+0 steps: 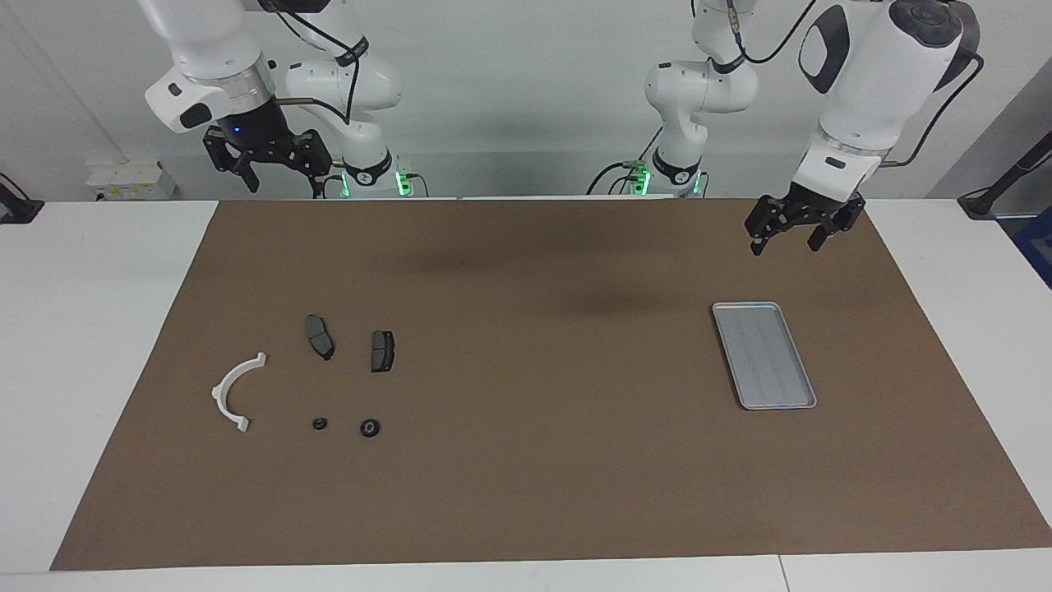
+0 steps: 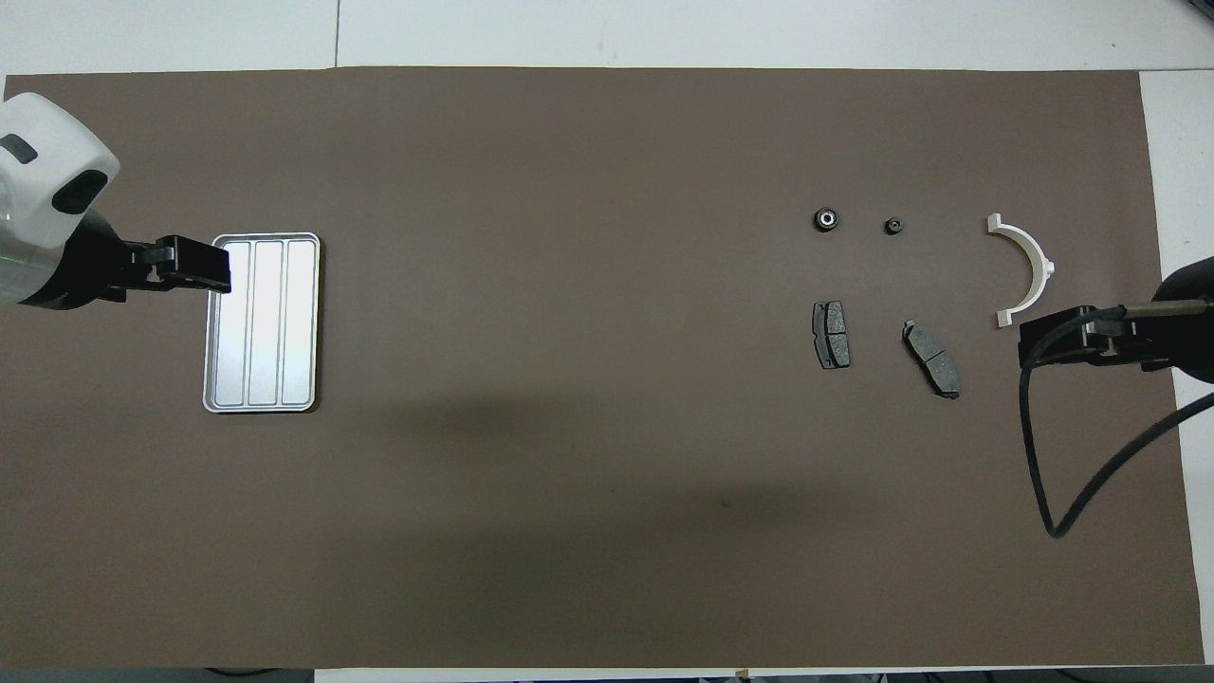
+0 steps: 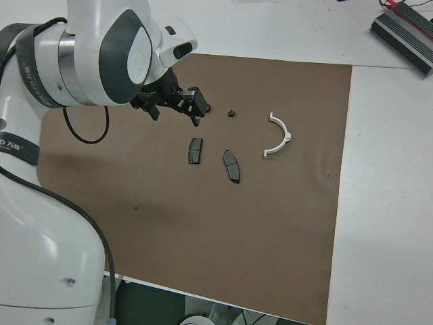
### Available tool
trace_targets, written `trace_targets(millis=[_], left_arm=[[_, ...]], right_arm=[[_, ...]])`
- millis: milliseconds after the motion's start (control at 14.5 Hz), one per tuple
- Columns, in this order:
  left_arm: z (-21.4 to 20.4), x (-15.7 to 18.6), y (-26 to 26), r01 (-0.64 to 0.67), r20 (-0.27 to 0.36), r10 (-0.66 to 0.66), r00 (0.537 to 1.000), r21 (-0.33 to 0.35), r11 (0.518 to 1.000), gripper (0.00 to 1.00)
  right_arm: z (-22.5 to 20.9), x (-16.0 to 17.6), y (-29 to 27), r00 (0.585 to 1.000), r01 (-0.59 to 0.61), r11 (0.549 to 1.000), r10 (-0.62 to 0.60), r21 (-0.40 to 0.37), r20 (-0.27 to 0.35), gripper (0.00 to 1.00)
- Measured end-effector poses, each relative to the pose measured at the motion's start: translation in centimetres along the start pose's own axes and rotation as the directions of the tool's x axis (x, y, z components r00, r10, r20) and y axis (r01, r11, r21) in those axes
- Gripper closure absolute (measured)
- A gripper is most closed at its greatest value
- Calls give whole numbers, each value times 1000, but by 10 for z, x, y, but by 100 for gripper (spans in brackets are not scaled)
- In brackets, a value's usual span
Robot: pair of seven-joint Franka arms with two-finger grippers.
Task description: Place bearing gear from tray to pile
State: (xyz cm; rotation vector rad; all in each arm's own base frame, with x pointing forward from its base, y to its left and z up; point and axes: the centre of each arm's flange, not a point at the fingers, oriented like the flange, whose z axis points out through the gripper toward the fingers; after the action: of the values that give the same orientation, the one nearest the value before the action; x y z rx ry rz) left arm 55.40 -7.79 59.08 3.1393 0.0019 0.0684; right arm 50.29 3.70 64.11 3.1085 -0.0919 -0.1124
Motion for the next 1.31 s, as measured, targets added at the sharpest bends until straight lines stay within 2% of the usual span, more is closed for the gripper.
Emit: trace_targets(millis=[1308], left_arm=[[4, -1, -16, 27, 0, -27, 1000, 1, 1000, 0]], right_arm=[[0, 3, 1, 1000, -2, 1000, 2, 2, 0, 0]])
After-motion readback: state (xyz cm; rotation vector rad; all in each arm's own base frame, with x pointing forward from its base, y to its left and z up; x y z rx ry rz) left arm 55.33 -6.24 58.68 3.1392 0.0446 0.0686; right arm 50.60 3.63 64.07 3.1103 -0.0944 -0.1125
